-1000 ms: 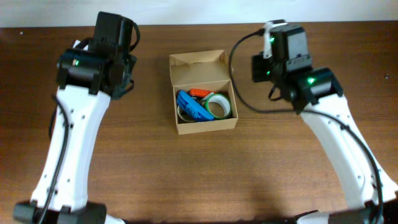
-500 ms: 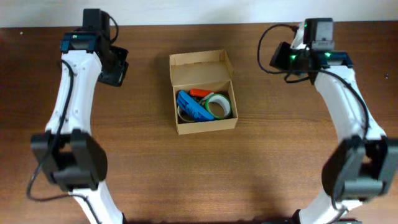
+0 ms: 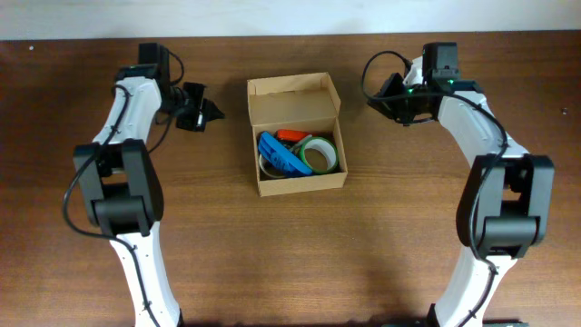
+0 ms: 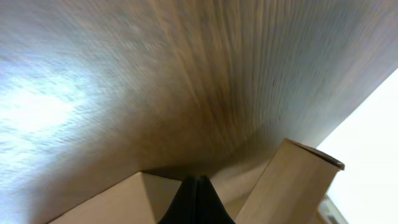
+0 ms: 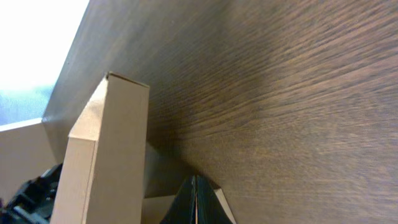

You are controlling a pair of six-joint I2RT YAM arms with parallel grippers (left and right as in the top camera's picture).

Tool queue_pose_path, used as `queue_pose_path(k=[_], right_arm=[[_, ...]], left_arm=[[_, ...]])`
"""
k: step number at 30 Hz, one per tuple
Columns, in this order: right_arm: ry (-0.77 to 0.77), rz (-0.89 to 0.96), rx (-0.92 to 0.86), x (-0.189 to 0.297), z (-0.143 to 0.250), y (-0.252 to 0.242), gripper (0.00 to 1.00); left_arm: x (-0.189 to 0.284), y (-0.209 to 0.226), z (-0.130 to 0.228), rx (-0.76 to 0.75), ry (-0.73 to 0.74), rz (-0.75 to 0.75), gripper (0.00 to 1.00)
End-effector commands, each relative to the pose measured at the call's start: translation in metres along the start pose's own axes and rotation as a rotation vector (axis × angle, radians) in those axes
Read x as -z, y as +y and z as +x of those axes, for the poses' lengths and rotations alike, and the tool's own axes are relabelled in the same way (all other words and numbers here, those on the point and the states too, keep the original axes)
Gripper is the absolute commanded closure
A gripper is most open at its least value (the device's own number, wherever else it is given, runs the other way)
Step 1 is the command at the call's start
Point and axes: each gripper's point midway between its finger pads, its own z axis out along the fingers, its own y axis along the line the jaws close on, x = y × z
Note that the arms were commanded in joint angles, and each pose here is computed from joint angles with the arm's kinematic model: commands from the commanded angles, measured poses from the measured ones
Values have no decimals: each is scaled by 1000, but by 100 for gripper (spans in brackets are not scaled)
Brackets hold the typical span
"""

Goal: Pack container

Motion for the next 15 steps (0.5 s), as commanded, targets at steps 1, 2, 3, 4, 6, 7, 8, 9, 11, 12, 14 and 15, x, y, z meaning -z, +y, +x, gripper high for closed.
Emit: queue_pose_path(k=[1, 2, 3, 4, 6, 7, 8, 9, 11, 12, 14, 15], right_arm=[[46, -33, -63, -15, 8, 5, 96], [51, -35, -64, -21, 9, 5, 96], [55, -40, -65, -24, 11, 7, 97], [58, -42, -64, -28, 12, 7, 97], [62, -58, -59, -35, 15, 13, 97], [64, -63, -56, -40, 16, 14, 96], [65, -66, -59, -42, 17, 16, 96], [68, -68, -57, -46, 19, 17, 96], [82, -68, -74, -55, 23, 16, 96], [91, -71, -72, -58, 26, 16, 96], [106, -71, -74, -65, 30, 15, 96], [110, -74, -70, -68, 32, 15, 97]], left_arm=[[-19, -8, 16, -48, 99, 31, 98], [-24, -8, 18, -54, 102, 30, 98], [-27, -7, 19, -50, 105, 25, 98], [-31, -6, 20, -48, 109, 18, 98], [-39, -4, 22, -41, 119, 8, 98], [-42, -5, 24, -49, 126, 12, 98], [-46, -6, 25, -52, 134, 16, 98], [-49, -8, 28, -52, 146, 23, 98], [-54, -12, 32, -55, 160, 36, 98], [-56, -13, 33, -60, 160, 40, 98], [-59, -15, 35, -65, 161, 41, 98], [-61, -15, 36, -65, 162, 39, 98]])
